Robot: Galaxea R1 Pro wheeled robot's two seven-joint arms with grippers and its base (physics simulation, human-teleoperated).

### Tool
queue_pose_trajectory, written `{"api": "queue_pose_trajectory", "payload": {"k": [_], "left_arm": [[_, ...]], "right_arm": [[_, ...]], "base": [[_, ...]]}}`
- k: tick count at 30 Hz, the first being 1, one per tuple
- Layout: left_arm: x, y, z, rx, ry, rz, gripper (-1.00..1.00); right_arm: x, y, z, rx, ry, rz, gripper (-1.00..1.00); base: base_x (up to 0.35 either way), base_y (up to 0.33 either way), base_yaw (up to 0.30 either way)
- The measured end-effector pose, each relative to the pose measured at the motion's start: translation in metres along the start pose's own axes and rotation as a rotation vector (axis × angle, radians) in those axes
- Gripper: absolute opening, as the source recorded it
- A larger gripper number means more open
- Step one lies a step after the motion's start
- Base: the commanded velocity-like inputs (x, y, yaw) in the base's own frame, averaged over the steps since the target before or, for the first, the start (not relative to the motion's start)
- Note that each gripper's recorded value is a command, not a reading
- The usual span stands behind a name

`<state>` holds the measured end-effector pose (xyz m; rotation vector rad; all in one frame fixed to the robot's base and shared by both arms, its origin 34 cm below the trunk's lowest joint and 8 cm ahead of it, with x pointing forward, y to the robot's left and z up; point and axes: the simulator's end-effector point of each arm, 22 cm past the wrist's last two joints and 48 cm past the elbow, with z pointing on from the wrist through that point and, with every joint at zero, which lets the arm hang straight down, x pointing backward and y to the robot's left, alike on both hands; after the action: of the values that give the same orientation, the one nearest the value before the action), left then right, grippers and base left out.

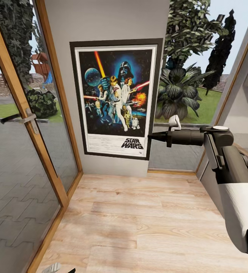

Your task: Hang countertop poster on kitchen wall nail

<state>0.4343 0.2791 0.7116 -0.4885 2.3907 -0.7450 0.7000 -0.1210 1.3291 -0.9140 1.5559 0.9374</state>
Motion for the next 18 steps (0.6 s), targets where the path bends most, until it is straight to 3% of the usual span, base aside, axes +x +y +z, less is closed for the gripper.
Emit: {"api": "queue_pose_trajectory", "payload": {"k": [10, 18], "left_arm": [[-0.0002, 0.0000, -0.0001, 0.000, -0.001, -0.001, 1.00], [-0.0003, -0.0001, -0.0003, 0.000, -0.002, -0.001, 1.00]], "right_arm": [[-0.0012, 0.0014, -0.0001, -0.004, -0.004, 0.001, -1.00], [-0.0018, 0.0021, -0.0003, -0.006, -0.006, 0.001, -1.00]], "base": [[0.027, 0.000, 0.000], [0.256, 0.000, 0.000]]}}
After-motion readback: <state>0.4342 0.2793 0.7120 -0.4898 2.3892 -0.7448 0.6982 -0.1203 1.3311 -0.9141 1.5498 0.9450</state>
